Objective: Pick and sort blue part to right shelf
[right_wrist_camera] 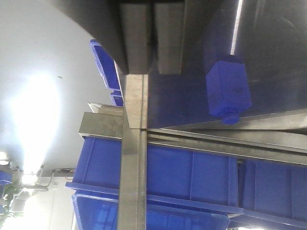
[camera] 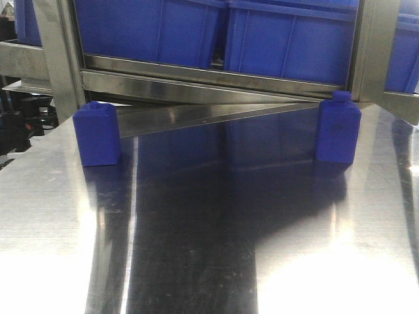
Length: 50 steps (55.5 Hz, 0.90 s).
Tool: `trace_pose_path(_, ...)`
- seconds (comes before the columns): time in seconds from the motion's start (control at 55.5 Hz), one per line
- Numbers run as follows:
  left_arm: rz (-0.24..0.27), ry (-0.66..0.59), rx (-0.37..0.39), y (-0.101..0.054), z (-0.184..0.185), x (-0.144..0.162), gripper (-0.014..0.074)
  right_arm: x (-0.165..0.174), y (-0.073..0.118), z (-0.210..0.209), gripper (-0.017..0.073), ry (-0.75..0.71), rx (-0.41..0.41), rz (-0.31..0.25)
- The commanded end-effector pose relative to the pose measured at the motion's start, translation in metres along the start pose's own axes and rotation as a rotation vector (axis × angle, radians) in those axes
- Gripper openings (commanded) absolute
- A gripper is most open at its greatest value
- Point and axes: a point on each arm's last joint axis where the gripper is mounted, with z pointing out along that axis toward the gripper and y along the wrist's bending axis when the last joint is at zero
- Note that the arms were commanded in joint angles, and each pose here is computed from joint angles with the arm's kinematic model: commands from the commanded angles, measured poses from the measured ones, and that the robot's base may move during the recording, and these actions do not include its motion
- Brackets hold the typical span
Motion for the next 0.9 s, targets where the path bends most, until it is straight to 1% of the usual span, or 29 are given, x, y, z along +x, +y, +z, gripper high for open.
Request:
trace_pose_path(0.0,-0.01,-0.133,0.006,0.0,-0.002,-0.004,0.0124,-0.012,0.0,-0.002,0.0076,-0.115,0.005,-0.001)
trace_pose_path(0.108,-0.012,-0.286,0.008,0.0,-0.005,-0.022,0.0124,-0.012,0.0,-0.002,0.0076,-0.115,0.005,-0.001)
trace_pose_path(0.144,-0.012,-0.314,0.009,-0.001,-0.007,-0.03,0.0124,-0.012,0.0,-0.002,0.0076,-0.115,0.005,-0.001)
trace_pose_path(0.216,-0.012,-0.343,0.012,-0.002,-0.011,-0.054,0.0124,-0.012,0.0,-0.002,0.0076,-0.115,0.005,-0.002)
trace_pose_path(0.271,-0.012,-0.326,0.013,-0.002,-0.012,-0.067,0.0124,-0.012,0.0,-0.002,0.0076,-0.115,0.005,-0.002)
trace_pose_path(0.307,-0.012,-0.323,0.014,-0.003,-0.014,-0.082,0.0124,-0.012,0.0,-0.002,0.0076,-0.115,0.005,-0.002)
trace_pose_path(0.379,-0.011,-0.268,0.016,-0.004,-0.013,-0.105,0.0125,-0.012,0.0,-0.002,0.0076,-0.115,0.005,-0.002)
trace_pose_path(0.433,-0.011,-0.198,0.016,-0.005,-0.011,-0.121,0.0129,-0.012,0.0,-0.002,0.0076,-0.115,0.005,-0.002)
trace_pose_path(0.487,-0.026,-0.133,0.021,-0.006,-0.007,-0.134,0.0141,-0.012,0.0,-0.002,0.0076,-0.117,0.005,-0.002)
trace_pose_path(0.541,-0.048,-0.067,0.029,-0.008,0.0,-0.149,0.0176,-0.013,0.0,-0.002,0.0076,-0.125,0.005,-0.002)
trace_pose_path(0.595,-0.066,-0.007,0.041,-0.01,0.007,-0.157,0.0222,-0.013,0.0,-0.002,0.0076,-0.126,0.005,-0.002)
trace_pose_path(0.631,-0.075,0.031,0.057,-0.011,0.012,-0.163,0.0271,-0.013,0.0,-0.002,0.0076,-0.126,0.005,-0.002)
trace_pose_path(0.685,-0.074,0.101,0.076,-0.013,0.024,-0.165,0.0342,-0.013,0.0,-0.002,0.0076,-0.126,0.005,-0.002)
trace_pose_path(0.757,-0.069,0.224,0.115,-0.019,0.043,-0.164,0.0437,-0.013,0.0,-0.002,0.0076,-0.126,0.005,-0.002)
trace_pose_path(0.812,-0.067,0.314,0.145,-0.024,0.057,-0.16,0.0482,-0.013,0.0,-0.002,0.0076,-0.126,0.005,-0.002)
trace_pose_path(0.884,-0.081,0.416,0.189,-0.033,0.077,-0.154,0.051,-0.013,0.0,-0.002,0.0076,-0.126,0.005,-0.002)
